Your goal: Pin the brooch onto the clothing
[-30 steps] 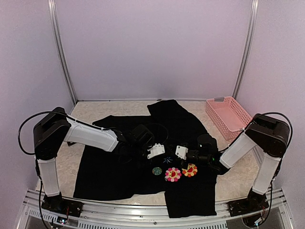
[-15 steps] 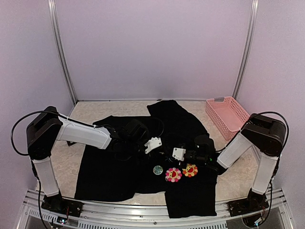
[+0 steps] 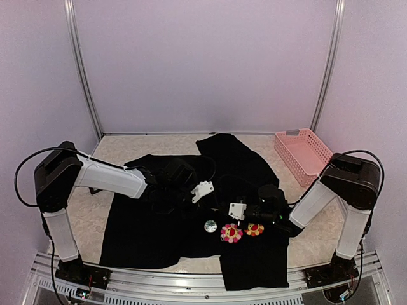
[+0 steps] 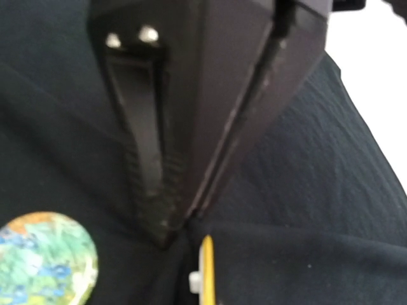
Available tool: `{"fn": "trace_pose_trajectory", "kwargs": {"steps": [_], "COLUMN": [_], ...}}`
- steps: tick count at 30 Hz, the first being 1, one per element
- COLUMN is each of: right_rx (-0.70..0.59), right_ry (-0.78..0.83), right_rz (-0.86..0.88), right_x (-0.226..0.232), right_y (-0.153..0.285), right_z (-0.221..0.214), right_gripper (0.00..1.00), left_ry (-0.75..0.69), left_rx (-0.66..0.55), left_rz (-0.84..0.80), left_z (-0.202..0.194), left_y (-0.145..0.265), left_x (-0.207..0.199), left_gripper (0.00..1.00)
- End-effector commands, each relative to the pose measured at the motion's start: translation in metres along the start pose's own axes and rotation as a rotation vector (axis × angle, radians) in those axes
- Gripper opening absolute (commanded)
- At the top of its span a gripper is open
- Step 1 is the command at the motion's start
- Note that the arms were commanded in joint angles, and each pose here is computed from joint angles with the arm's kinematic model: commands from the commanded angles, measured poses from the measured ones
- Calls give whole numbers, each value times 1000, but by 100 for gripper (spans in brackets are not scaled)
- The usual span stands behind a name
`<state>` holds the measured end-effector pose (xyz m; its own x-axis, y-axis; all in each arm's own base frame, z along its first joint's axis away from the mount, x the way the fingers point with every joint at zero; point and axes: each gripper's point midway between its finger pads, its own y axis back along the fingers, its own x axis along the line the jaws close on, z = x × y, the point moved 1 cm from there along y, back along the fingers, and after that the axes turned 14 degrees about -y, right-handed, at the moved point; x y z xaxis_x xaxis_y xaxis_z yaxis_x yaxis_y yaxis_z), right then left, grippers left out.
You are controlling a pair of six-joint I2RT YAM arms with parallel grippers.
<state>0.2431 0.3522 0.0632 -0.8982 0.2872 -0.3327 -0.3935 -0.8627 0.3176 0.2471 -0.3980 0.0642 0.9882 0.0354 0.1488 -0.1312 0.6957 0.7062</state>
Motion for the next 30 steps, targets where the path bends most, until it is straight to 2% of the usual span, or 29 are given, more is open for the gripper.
{"fn": "trace_pose_trajectory", "kwargs": {"steps": [1,15,17,21,26,30], "right_rx": [-77,-235,-240,-238,-234,-249], "right_ry": [-66,-223,-234,-258,-295,-305], "right_rz": [42,112,117,122,134,150], "right_x": [11,8,6,3,-1,-4], "right_y": [8,22,22,22,23,24], "right_z": [19,52,53,50,47,50], "right_gripper": [0,0,0,0,0,0], "left_ry": [23,28,26,21,-8,-33], "left_rx": [-67,-60,-63,-68,-114,-135], "left_rz": [36,41,38,41,52,45], "left_z": [15,13,14,16,29,36], "left_y": [12,12,12,15,33,42], "left_x": [12,13,12,13,14,11], "left_gripper": [0,0,6,28,35,36]}}
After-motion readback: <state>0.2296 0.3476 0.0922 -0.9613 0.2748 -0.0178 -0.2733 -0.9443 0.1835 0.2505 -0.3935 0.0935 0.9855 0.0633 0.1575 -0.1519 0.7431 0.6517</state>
